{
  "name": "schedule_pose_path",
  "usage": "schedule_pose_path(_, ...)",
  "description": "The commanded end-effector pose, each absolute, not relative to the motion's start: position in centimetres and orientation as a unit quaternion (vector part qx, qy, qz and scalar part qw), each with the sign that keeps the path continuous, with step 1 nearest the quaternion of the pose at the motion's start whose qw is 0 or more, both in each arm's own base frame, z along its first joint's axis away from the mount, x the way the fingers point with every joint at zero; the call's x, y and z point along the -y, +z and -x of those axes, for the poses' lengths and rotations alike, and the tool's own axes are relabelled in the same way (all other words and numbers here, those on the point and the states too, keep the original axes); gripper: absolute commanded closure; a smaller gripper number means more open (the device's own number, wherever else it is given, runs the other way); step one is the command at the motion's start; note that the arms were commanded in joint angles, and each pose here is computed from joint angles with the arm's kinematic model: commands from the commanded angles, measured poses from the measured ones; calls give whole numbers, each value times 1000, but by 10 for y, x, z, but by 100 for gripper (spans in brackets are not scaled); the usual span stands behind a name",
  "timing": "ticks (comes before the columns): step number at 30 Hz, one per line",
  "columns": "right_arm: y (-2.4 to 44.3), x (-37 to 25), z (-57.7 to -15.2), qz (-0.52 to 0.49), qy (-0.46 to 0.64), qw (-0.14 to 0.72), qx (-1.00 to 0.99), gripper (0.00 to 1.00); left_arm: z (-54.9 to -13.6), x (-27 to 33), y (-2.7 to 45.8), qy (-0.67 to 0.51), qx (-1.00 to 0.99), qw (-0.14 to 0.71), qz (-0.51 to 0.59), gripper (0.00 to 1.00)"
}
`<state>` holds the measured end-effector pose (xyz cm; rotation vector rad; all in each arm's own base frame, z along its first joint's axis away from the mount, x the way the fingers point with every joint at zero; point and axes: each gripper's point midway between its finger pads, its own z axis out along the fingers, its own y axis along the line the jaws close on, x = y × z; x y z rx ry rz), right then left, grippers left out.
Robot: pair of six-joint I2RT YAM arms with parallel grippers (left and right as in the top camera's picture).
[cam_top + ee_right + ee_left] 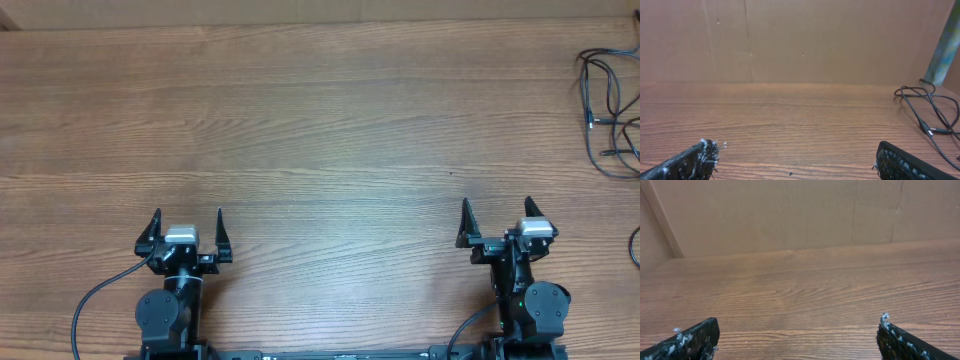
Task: Untangle cables
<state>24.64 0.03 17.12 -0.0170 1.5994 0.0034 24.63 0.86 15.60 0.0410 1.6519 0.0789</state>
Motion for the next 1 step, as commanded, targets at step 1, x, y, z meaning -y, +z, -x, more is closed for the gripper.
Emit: schedule_pose_path(1,169,2,-247,6,-5,698,-716,0,-246,-10,156,41,-734,678,-21,0)
